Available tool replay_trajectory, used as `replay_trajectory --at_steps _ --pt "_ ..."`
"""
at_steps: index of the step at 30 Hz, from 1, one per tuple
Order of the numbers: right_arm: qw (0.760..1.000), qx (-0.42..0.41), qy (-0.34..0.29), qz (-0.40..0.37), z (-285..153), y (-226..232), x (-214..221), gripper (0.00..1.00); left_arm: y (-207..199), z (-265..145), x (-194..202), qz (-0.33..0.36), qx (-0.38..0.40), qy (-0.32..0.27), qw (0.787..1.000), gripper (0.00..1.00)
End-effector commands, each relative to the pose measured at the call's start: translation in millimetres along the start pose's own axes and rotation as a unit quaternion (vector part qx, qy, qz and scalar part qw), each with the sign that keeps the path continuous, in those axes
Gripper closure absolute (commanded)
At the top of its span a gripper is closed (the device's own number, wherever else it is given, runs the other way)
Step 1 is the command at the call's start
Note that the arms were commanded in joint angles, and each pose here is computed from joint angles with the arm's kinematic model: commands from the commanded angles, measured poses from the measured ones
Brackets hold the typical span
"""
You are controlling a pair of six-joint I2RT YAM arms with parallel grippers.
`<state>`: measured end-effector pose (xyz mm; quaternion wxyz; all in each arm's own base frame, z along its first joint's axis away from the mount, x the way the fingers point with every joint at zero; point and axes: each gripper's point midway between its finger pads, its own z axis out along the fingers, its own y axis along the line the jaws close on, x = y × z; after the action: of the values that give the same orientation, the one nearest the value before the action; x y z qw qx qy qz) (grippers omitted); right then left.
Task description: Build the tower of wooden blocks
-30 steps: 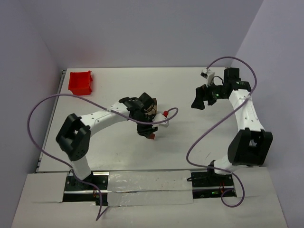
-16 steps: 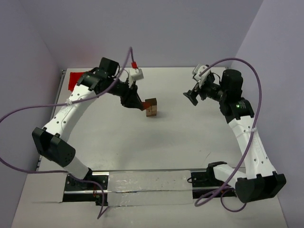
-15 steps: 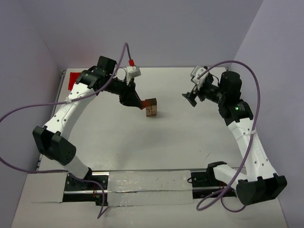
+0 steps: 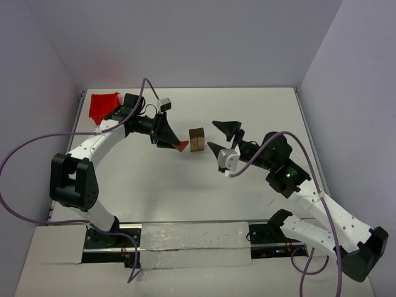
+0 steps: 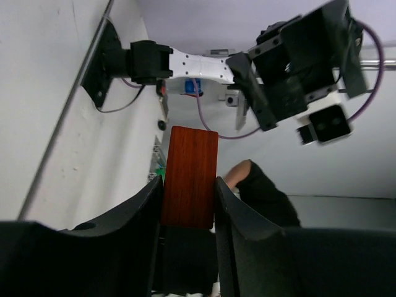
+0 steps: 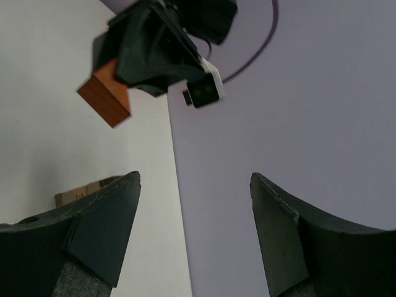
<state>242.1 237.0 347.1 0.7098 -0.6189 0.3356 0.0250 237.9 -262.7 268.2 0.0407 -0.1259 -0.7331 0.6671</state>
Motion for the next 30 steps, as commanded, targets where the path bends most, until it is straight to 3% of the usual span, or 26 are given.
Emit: replay_trajectory --at_steps 1,9,16,30 --pt "0.991 -0.005 -0.079 -0.103 20.8 8.8 -36.8 0.23 -49.6 -18.3 31.8 -0.051 0.100 0.071 0.991 1.00" --pt "0.983 -0.074 -0.132 -0.102 62.3 62.1 -64.2 0.32 -45.5 -28.0 35.8 -0.100 0.098 0.057 0.988 1.00" --pt "0.978 -0.109 -0.136 -0.119 78.0 92.8 -62.3 0.39 -38.3 -31.7 32.5 -0.141 0.098 0.051 0.984 1.00" --pt "0.983 -0.074 -0.094 -0.141 96.4 86.9 -42.5 0.41 -29.1 -30.8 47.1 -0.189 0.101 0.051 0.975 1.00"
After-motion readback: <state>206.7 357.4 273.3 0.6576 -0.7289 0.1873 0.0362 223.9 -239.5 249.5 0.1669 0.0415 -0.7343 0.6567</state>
